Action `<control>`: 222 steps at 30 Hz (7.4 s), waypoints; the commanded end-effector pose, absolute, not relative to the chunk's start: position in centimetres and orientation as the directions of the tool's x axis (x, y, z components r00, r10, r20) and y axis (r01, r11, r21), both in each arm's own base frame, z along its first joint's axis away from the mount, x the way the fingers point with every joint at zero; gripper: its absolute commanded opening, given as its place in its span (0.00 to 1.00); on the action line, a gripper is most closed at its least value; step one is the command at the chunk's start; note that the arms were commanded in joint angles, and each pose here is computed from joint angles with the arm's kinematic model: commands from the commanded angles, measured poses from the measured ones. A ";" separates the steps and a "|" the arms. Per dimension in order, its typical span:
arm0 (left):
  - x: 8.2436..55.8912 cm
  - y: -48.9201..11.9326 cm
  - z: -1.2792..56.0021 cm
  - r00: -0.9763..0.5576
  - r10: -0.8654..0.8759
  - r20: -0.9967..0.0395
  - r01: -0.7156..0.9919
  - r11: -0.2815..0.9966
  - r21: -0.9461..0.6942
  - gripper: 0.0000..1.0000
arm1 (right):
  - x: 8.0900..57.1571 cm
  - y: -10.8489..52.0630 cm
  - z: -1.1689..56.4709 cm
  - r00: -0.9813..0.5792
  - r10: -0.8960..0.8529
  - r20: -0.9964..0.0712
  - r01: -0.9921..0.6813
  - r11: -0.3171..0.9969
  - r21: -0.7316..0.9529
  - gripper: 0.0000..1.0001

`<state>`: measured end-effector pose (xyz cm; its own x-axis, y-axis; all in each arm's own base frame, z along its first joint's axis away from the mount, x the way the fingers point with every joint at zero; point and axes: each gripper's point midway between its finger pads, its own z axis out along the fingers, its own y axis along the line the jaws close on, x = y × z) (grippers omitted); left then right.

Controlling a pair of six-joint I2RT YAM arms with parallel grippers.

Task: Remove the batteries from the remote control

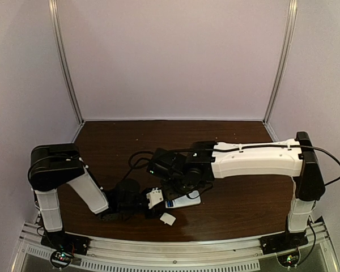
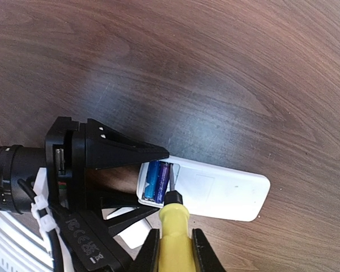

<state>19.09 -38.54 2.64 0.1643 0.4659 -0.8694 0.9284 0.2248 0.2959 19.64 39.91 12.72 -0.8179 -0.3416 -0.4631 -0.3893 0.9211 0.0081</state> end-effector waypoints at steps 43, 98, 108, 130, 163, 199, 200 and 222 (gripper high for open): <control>17.5 -39.4 6.2 0.274 0.313 -0.909 0.923 0.180 0.340 0.23 | 17.4 37.1 13.7 -0.825 -0.261 -0.502 -0.495 0.763 0.417 0.00; 14.5 -39.6 5.0 0.303 0.309 -0.901 0.948 -0.007 0.317 0.22 | 15.9 37.2 13.9 -0.369 -0.769 -0.522 -0.896 0.445 -0.022 0.00; 14.5 -39.6 4.9 0.303 0.310 -0.901 0.949 -0.010 0.316 0.22 | 16.2 37.2 13.4 -0.369 -0.775 -0.513 -0.893 0.449 -0.036 0.00; 13.7 -39.7 4.5 0.302 0.310 -0.902 0.953 -0.064 0.297 0.23 | 16.1 38.2 11.4 -0.294 -0.831 -0.472 -0.921 0.379 -0.092 0.00; 13.3 -39.8 3.4 0.312 0.338 -0.888 0.950 -0.109 0.292 0.20 | 14.3 38.3 7.9 -0.251 -0.915 -0.316 -0.967 0.253 0.034 0.00; 14.8 -38.9 4.7 0.413 0.314 -0.855 0.899 0.007 0.437 0.12 | 19.0 37.8 6.5 -0.472 -0.825 -0.311 -0.882 0.437 0.176 0.00; 14.9 -38.9 4.8 0.414 0.314 -0.854 0.898 0.009 0.439 0.12 | 19.1 37.7 6.4 -0.477 -0.824 -0.306 -0.879 0.444 0.175 0.00; 15.5 -38.5 5.6 0.444 0.304 -0.843 0.875 0.056 0.481 0.11 | 19.9 36.6 5.6 -0.510 -0.812 -0.283 -0.860 0.488 0.149 0.00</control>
<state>13.62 -37.90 2.35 0.2544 0.3826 -0.8882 0.9632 -0.0176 0.2683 19.17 40.70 12.76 -0.4487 -0.7503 -0.4855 -0.8937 0.3780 0.2416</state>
